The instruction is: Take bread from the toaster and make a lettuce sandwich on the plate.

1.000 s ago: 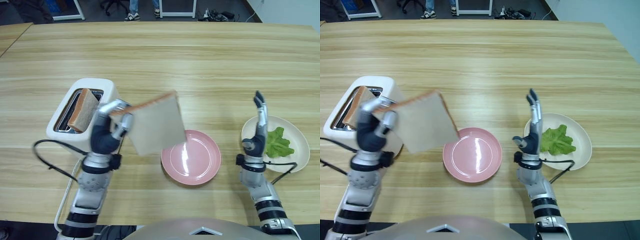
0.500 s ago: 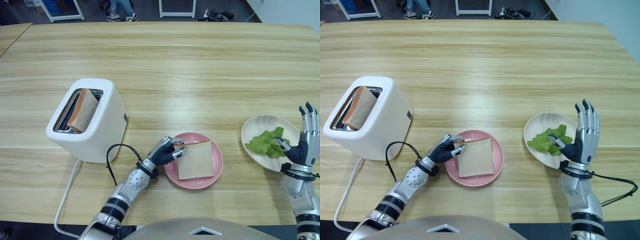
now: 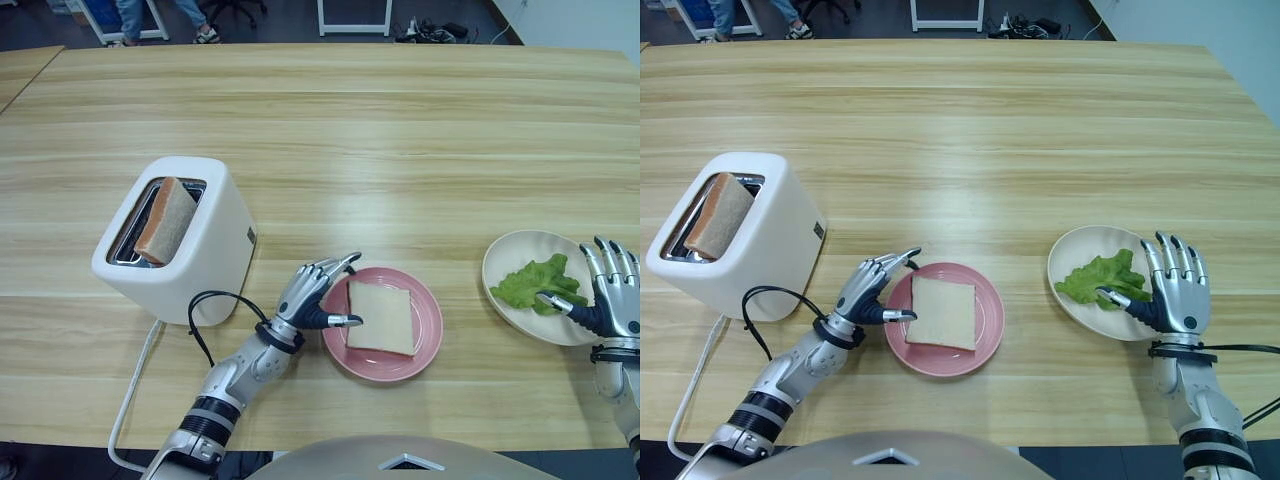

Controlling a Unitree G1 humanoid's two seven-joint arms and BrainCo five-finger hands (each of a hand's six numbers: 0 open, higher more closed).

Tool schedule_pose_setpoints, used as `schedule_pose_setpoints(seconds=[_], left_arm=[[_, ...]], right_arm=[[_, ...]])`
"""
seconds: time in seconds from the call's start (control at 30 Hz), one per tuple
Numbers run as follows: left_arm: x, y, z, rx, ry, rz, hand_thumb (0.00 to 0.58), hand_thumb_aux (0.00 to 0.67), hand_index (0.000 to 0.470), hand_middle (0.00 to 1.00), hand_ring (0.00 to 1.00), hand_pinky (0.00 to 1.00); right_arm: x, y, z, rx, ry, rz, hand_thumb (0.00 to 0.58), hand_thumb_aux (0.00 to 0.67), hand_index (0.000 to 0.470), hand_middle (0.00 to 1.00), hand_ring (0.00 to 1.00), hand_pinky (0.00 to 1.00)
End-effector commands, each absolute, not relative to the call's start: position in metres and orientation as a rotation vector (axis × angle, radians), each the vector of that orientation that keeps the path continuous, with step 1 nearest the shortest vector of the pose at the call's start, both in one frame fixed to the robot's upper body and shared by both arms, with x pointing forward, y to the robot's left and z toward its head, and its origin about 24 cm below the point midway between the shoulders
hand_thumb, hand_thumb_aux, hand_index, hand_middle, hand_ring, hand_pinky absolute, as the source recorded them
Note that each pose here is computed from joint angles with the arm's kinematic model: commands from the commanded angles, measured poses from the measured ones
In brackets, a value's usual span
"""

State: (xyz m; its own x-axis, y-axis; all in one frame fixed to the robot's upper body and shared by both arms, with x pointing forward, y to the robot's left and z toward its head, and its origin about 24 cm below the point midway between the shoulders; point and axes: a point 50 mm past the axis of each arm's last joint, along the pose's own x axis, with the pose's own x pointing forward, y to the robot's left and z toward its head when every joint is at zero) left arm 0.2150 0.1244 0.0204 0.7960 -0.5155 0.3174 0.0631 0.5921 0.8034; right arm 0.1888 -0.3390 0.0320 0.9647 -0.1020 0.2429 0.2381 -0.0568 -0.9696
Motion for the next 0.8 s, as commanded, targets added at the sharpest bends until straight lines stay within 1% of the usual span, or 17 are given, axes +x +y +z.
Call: schedule_pose_setpoints(seconds=[0.03, 0.17, 0.33, 0.37, 0.4, 0.43, 0.47, 0.5, 0.53, 0.57, 0.6, 0.67, 0.7, 0.73, 0.8], left_arm=[[0.211, 0.129, 0.025, 0.945, -0.596, -0.35, 0.0, 0.0, 0.0, 0.0, 0.0, 0.0], [0.207, 0.132, 0.036, 0.966, -0.637, -0.3, 0.0, 0.0, 0.0, 0.0, 0.0, 0.0], [0.203, 0.136, 0.047, 0.964, -0.67, -0.258, 0.0, 0.0, 0.0, 0.0, 0.0, 0.0], [0.202, 0.137, 0.047, 0.968, -0.668, -0.254, 0.0, 0.0, 0.0, 0.0, 0.0, 0.0], [0.202, 0.139, 0.047, 0.972, -0.664, -0.251, 0.0, 0.0, 0.0, 0.0, 0.0, 0.0], [0.201, 0.14, 0.047, 0.975, -0.661, -0.249, 0.0, 0.0, 0.0, 0.0, 0.0, 0.0], [0.201, 0.142, 0.047, 0.977, -0.657, -0.247, 0.0, 0.0, 0.0, 0.0, 0.0, 0.0], [0.2, 0.143, 0.047, 0.979, -0.655, -0.245, 0.0, 0.0, 0.0, 0.0, 0.0, 0.0], [0.199, 0.144, 0.047, 0.98, -0.652, -0.243, 0.0, 0.0, 0.0, 0.0, 0.0, 0.0], [0.198, 0.145, 0.047, 0.98, -0.65, -0.241, 0.0, 0.0, 0.0, 0.0, 0.0, 0.0], [0.197, 0.146, 0.047, 0.98, -0.646, -0.237, 0.0, 0.0, 0.0, 0.0, 0.0, 0.0], [0.196, 0.149, 0.047, 0.981, -0.638, -0.228, 0.0, 0.0, 0.0, 0.0, 0.0, 0.0], [0.196, 0.15, 0.047, 0.982, -0.634, -0.224, 0.0, 0.0, 0.0, 0.0, 0.0, 0.0], [0.196, 0.151, 0.047, 0.983, -0.631, -0.221, 0.0, 0.0, 0.0, 0.0, 0.0, 0.0], [0.195, 0.153, 0.047, 0.984, -0.624, -0.214, 0.0, 0.0, 0.0, 0.0, 0.0, 0.0]], right_arm=[[0.19, -0.336, 0.029, -1.615, -0.064, -0.175, 0.0, 0.0, 0.0, 0.0, 0.0, 0.0], [0.195, -0.336, 0.027, -1.617, -0.018, -0.107, 0.0, 0.0, 0.0, 0.0, 0.0, 0.0], [0.191, -0.334, 0.024, -1.618, 0.036, -0.039, 0.0, 0.0, 0.0, 0.0, 0.0, 0.0], [0.19, -0.335, 0.025, -1.619, 0.05, -0.029, 0.14, 0.087, 0.061, 0.0, 0.0, 0.0], [0.189, -0.335, 0.025, -1.618, 0.065, -0.019, 0.268, 0.179, 0.125, 0.0, 0.0, 0.0], [0.188, -0.335, 0.025, -1.617, 0.081, -0.006, 0.379, 0.276, 0.194, 0.0, 0.0, 0.0], [0.188, -0.336, 0.025, -1.618, 0.094, 0.002, 0.441, 0.342, 0.24, 0.0, 0.0, 0.0], [0.187, -0.337, 0.025, -1.619, 0.105, 0.004, 0.464, 0.37, 0.26, 0.0, 0.0, 0.0], [0.187, -0.337, 0.025, -1.621, 0.113, 0.005, 0.509, 0.436, 0.306, 0.0, 0.0, 0.0], [0.187, -0.338, 0.026, -1.623, 0.117, 0.003, 0.531, 0.476, 0.334, 0.0, 0.0, 0.0], [0.187, -0.338, 0.026, -1.624, 0.119, 0.003, 0.542, 0.499, 0.35, 0.0, 0.0, 0.0], [0.188, -0.338, 0.027, -1.627, 0.117, 0.003, 0.569, 0.578, 0.405, 0.0, 0.0, 0.0], [0.188, -0.338, 0.027, -1.628, 0.116, 0.003, 0.572, 0.591, 0.415, 0.0, 0.0, 0.0], [0.189, -0.337, 0.028, -1.628, 0.115, 0.003, 0.578, 0.628, 0.441, 0.0, 0.0, 0.0], [0.19, -0.337, 0.028, -1.63, 0.11, 0.005, 0.579, 0.646, 0.453, 0.0, 0.0, 0.0]])
